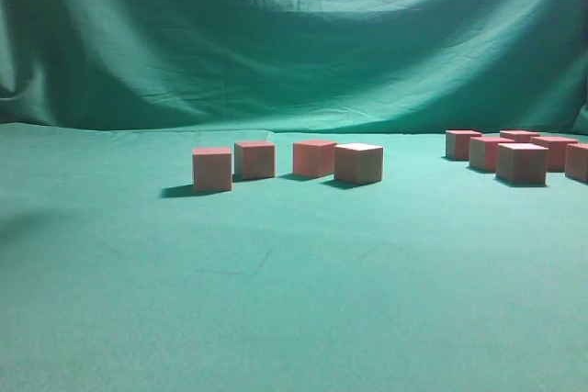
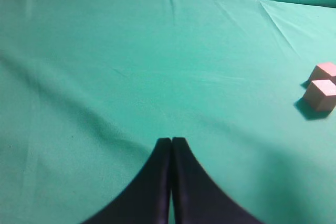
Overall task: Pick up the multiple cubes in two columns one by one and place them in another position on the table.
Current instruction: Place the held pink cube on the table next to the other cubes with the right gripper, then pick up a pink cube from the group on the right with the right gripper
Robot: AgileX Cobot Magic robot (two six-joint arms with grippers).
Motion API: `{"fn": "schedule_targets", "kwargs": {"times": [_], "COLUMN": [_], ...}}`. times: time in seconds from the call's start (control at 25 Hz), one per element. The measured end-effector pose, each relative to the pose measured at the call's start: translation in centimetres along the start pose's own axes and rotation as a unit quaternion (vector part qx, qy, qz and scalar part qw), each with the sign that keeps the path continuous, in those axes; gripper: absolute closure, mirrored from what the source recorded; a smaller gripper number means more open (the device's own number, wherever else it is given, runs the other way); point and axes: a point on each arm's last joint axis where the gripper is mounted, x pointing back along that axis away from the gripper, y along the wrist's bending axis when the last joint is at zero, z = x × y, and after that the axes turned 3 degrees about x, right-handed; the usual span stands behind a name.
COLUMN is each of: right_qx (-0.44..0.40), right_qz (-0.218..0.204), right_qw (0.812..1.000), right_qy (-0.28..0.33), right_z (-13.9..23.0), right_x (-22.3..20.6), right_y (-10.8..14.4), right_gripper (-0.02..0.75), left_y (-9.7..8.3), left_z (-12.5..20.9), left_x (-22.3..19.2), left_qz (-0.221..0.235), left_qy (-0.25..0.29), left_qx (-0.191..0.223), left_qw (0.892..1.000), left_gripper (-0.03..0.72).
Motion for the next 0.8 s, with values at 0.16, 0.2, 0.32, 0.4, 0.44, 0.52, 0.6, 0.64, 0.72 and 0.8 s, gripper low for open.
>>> {"fn": "schedule_targets", "kwargs": {"times": [0.16,0.2,0.32,0.4,0.44,0.52,0.6,0.64,0.72,0.8], "right_qx": [-0.011,-0.022,-0.062,-0.091,-0.103,-0.127,-0.143,-0.149,-0.159,-0.174], "right_qz": [0.040,0.050,0.079,0.098,0.106,0.122,0.130,0.133,0.134,0.127], "right_qw": [0.999,0.998,0.994,0.988,0.985,0.977,0.970,0.968,0.966,0.965], "right_qy": [-0.011,0.000,0.040,0.071,0.089,0.119,0.149,0.153,0.156,0.148], "right_z": [1.5,2.2,4.5,5.9,6.6,8.0,9.4,9.9,10.8,11.3], "right_x": [4.0,4.0,3.5,2.6,1.8,0.6,-0.5,-0.9,-1.8,-2.5], "right_y": [-3.8,-5.0,-8.5,-11.0,-12.0,-14.2,-15.5,-16.2,-17.1,-17.9], "right_gripper": [0.216,0.216,0.216,0.216,0.216,0.216,0.216,0.216,0.216,0.216], "left_y": [0.0,0.0,0.0,0.0,0.0,0.0,0.0,0.0,0.0,0.0], "left_z": [0.0,0.0,0.0,0.0,0.0,0.0,0.0,0.0,0.0,0.0], "left_x": [0.0,0.0,0.0,0.0,0.0,0.0,0.0,0.0,0.0,0.0], "left_qz": [0.000,0.000,0.000,0.000,0.000,0.000,0.000,0.000,0.000,0.000], "left_qy": [0.000,0.000,0.000,0.000,0.000,0.000,0.000,0.000,0.000,0.000], "left_qx": [0.000,0.000,0.000,0.000,0.000,0.000,0.000,0.000,0.000,0.000], "left_qw": [1.000,1.000,1.000,1.000,1.000,1.000,1.000,1.000,1.000,1.000], "left_gripper": [0.688,0.688,0.688,0.688,0.688,0.688,0.688,0.688,0.688,0.688]}}
